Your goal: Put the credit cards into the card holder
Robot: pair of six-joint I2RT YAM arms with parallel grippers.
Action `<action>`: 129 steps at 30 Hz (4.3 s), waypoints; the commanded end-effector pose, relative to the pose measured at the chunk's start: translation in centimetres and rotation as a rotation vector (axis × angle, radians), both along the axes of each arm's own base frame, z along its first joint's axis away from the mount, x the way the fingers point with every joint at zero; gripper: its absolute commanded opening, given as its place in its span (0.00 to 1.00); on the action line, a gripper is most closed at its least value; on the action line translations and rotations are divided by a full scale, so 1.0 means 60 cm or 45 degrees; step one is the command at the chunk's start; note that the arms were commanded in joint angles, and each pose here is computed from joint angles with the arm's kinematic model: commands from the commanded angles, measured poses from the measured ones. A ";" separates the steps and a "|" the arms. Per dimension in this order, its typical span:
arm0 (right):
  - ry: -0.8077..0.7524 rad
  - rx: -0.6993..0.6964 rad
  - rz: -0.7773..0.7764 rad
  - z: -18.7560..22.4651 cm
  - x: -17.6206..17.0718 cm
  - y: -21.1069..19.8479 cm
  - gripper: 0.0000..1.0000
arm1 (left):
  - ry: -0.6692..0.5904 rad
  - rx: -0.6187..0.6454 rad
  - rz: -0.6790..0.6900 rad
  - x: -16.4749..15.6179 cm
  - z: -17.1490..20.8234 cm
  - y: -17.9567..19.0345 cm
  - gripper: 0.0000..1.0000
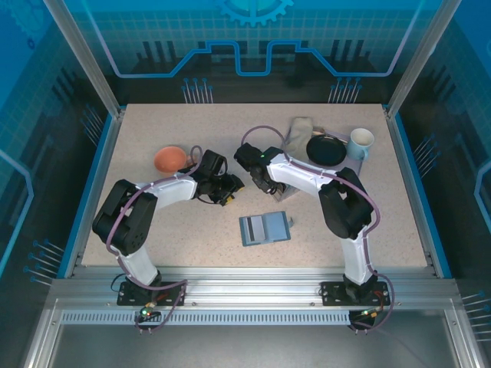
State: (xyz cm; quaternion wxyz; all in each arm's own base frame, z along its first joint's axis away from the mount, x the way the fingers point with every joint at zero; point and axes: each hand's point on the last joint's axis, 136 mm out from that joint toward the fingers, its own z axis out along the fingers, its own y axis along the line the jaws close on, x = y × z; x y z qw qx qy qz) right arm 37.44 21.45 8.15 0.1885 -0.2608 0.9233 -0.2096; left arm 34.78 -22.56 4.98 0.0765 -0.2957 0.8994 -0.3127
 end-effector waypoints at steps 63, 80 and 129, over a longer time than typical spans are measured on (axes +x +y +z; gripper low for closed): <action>0.415 1.891 -0.485 0.165 -0.124 -0.034 0.00 | -0.582 -0.771 -0.608 -0.068 0.319 -0.172 0.13; 0.449 1.037 -0.463 -0.036 -0.236 -0.088 0.67 | -0.248 -0.234 -0.468 -0.181 0.090 -0.101 0.00; 0.416 0.552 -0.436 -0.093 -0.238 -0.100 0.53 | 0.017 0.093 -0.427 -0.220 -0.091 -0.048 0.00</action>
